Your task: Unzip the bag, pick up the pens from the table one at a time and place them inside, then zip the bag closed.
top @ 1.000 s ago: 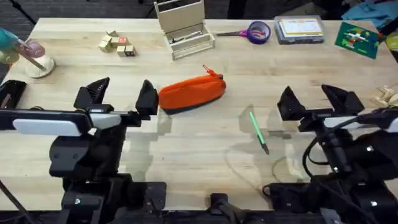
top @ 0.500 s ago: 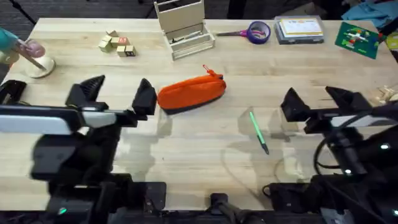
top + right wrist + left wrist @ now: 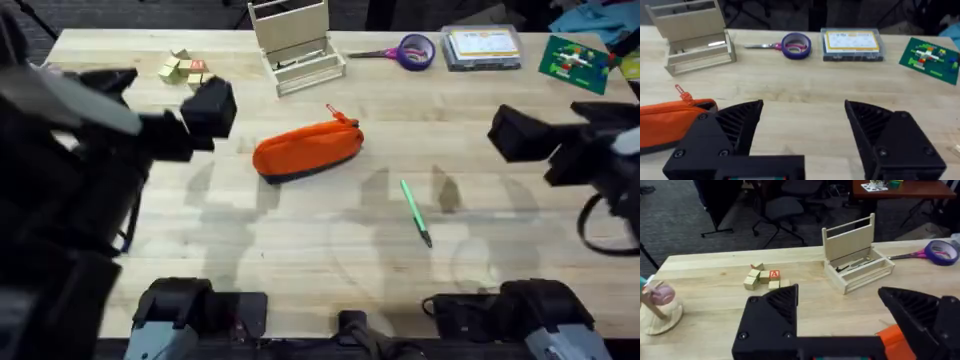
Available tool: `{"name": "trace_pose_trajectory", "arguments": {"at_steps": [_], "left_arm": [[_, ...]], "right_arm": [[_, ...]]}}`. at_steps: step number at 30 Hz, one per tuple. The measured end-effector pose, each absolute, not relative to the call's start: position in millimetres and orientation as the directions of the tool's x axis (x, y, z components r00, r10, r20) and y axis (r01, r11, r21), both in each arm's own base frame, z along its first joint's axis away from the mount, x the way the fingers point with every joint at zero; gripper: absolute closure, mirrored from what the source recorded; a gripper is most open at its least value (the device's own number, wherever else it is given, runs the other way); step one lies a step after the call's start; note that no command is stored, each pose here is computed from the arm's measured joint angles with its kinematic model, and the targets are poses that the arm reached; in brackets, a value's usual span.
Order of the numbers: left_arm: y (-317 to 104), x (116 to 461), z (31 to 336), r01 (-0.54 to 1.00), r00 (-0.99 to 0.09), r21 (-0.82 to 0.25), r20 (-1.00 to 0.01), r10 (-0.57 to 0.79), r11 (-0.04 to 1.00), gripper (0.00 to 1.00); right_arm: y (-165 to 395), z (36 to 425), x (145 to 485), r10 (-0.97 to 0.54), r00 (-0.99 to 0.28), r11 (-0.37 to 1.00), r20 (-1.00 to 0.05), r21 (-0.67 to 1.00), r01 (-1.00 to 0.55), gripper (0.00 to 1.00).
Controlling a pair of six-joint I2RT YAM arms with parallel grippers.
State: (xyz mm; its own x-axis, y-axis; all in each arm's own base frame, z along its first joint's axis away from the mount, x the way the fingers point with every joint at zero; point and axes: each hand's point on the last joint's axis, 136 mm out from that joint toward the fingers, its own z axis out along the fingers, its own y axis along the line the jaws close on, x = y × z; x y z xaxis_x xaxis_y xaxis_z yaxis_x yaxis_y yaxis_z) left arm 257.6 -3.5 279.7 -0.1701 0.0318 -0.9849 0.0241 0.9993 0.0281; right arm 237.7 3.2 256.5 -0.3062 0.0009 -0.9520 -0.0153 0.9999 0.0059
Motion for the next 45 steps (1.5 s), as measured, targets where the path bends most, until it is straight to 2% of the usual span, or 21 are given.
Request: {"name": "trace_pose_trajectory", "arguments": {"at_steps": [9, 15, 26, 30, 34, 40, 45], "left_arm": [[-14, 273, 299, 0.084, -0.313, 0.007, -0.949, 0.032, 0.996, 0.008], [-15, 280, 310, 0.094, -0.376, -0.003, -0.926, 0.033, 0.996, 0.007], [-17, 279, 289, 0.112, -0.465, 0.008, -0.883, 0.059, 0.994, 0.007], [-22, 274, 281, 0.187, -0.484, 0.067, -0.862, 0.152, 0.98, 0.007], [-31, 267, 272, 0.309, -0.472, 0.166, -0.828, 0.302, 0.937, 0.007], [-47, 248, 253, 0.554, -0.373, 0.334, -0.719, 0.586, 0.763, 0.007], [-52, 245, 252, 0.63, -0.262, 0.437, -0.659, 0.705, 0.642, 0.007]], "right_arm": [[3, 277, 240, 0.0, -0.435, 1.0, -0.9, 0.007, -0.015, 0.004], [3, 286, 242, 0.0, -0.462, 1.0, -0.887, 0.007, -0.014, 0.004], [3, 285, 242, -0.001, -0.466, 1.0, -0.885, 0.007, -0.015, 0.003], [5, 286, 242, -0.001, -0.466, 1.0, -0.885, 0.011, -0.022, 0.003], [6, 286, 242, -0.001, -0.466, 1.0, -0.885, 0.014, -0.028, 0.003], [6, 286, 242, -0.003, -0.464, 0.999, -0.886, 0.012, -0.03, 0.003], [6, 286, 242, -0.003, -0.464, 0.999, -0.886, 0.012, -0.03, 0.003]]}}
